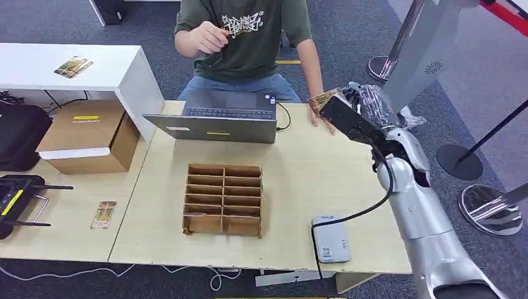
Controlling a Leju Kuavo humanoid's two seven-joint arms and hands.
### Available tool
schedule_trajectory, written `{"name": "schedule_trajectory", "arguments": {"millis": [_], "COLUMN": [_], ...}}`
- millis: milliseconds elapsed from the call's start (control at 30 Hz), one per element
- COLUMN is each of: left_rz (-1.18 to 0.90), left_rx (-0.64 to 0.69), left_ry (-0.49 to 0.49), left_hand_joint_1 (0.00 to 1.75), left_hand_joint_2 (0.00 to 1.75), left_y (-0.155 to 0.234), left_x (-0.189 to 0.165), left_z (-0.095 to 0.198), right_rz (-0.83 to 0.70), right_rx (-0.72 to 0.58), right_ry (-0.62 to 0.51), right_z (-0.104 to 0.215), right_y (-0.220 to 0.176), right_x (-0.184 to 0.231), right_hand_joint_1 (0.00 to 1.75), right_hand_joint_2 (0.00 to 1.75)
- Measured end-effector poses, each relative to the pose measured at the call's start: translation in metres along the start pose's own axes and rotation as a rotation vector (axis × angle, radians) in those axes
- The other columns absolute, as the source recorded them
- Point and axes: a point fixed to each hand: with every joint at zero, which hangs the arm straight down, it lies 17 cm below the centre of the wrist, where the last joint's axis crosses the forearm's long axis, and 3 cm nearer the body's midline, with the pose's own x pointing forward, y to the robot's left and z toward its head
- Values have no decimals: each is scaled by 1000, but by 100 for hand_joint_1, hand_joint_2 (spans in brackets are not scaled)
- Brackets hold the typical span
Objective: Pass the card to the sensor for recognition and then transmit it.
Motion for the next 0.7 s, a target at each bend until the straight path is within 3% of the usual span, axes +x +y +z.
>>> {"name": "schedule_trajectory", "arguments": {"millis": [233, 300, 700], "left_rz": [0, 3, 65], "left_rx": [5, 11, 7], "left_ry": [1, 4, 27], "left_hand_joint_1": [0, 0, 0], "left_hand_joint_2": [0, 0, 0], "left_y": [1, 1, -2], "left_x": [0, 0, -5], "left_z": [0, 0, 1], "right_rz": [-54, -106, -119], "right_rx": [1, 14, 27], "right_ry": [19, 75, 170], "right_z": [1, 1, 0], "right_y": [-2, -4, -14], "right_x": [-7, -29, -79], "right_hand_joint_1": [175, 175, 175], "right_hand_joint_2": [175, 175, 175]}}
